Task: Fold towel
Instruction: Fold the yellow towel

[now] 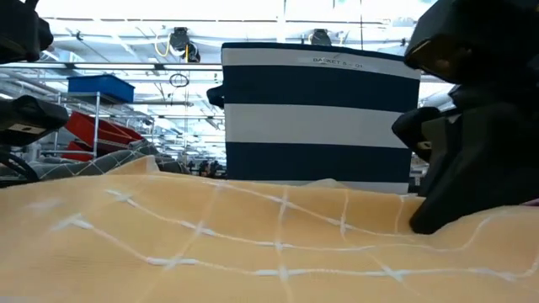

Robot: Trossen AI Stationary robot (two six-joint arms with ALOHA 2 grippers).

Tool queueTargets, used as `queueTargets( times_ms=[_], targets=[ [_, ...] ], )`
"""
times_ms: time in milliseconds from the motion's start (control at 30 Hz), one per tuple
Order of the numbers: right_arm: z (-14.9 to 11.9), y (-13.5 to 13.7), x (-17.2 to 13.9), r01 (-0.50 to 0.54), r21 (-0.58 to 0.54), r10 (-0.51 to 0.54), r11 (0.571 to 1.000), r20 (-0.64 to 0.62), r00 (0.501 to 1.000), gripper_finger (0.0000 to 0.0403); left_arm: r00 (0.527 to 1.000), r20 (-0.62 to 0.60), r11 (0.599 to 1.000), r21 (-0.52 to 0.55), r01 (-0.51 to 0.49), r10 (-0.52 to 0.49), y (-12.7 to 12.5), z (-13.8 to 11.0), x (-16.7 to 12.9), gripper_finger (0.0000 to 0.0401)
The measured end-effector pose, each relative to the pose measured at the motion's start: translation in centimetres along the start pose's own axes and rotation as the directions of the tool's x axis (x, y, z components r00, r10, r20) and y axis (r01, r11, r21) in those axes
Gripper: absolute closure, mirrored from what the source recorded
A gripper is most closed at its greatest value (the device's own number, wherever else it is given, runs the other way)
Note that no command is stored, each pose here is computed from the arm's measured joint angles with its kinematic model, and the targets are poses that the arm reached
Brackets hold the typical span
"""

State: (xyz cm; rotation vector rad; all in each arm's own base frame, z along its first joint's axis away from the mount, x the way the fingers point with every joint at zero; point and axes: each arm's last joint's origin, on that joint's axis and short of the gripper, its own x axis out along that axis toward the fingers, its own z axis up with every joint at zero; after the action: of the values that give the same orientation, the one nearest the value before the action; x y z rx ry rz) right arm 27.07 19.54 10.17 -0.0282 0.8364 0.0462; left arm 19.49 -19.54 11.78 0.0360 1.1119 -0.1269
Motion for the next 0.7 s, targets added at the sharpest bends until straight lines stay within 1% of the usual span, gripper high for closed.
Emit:
queueTargets(
  times_ms=[133, 267, 367, 500, 700],
  targets=[
    [0.2, 0.0, -1.0, 0.018, -0.031, -0.017, 0.999, 0.009, 1.000, 0.0400, 1.000, -0.001, 1.000, 0.005, -0.001, 0.001, 0.0, 0.0, 0.0, 0.0392],
    [0.7, -0.2, -2.3, 0.054, -0.040, -0.053, 0.998, 0.026, 0.998, 0.0401, 0.999, 0.033, 0.999, 0.040, -0.026, 0.025, -0.5, 0.8, -0.4, 0.0396],
    [1.2, -0.5, -3.2, 0.075, -0.051, -0.073, 0.996, 0.048, 0.996, 0.0402, 0.996, 0.050, 0.993, 0.094, -0.075, 0.071, -1.0, 1.6, -1.0, 0.0397],
    [2.3, -0.6, -4.7, 0.091, -0.073, -0.083, 0.993, 0.111, 0.990, 0.0402, 0.987, 0.097, 0.981, 0.130, -0.143, 0.131, -1.8, 3.5, -2.7, 0.0398],
    [3.9, -0.8, -8.1, 0.123, -0.111, -0.095, 0.986, 0.226, 0.970, 0.0403, 0.953, 0.150, 0.939, 0.187, -0.289, 0.263, -3.1, 5.9, -6.3, 0.0399]
  ],
)
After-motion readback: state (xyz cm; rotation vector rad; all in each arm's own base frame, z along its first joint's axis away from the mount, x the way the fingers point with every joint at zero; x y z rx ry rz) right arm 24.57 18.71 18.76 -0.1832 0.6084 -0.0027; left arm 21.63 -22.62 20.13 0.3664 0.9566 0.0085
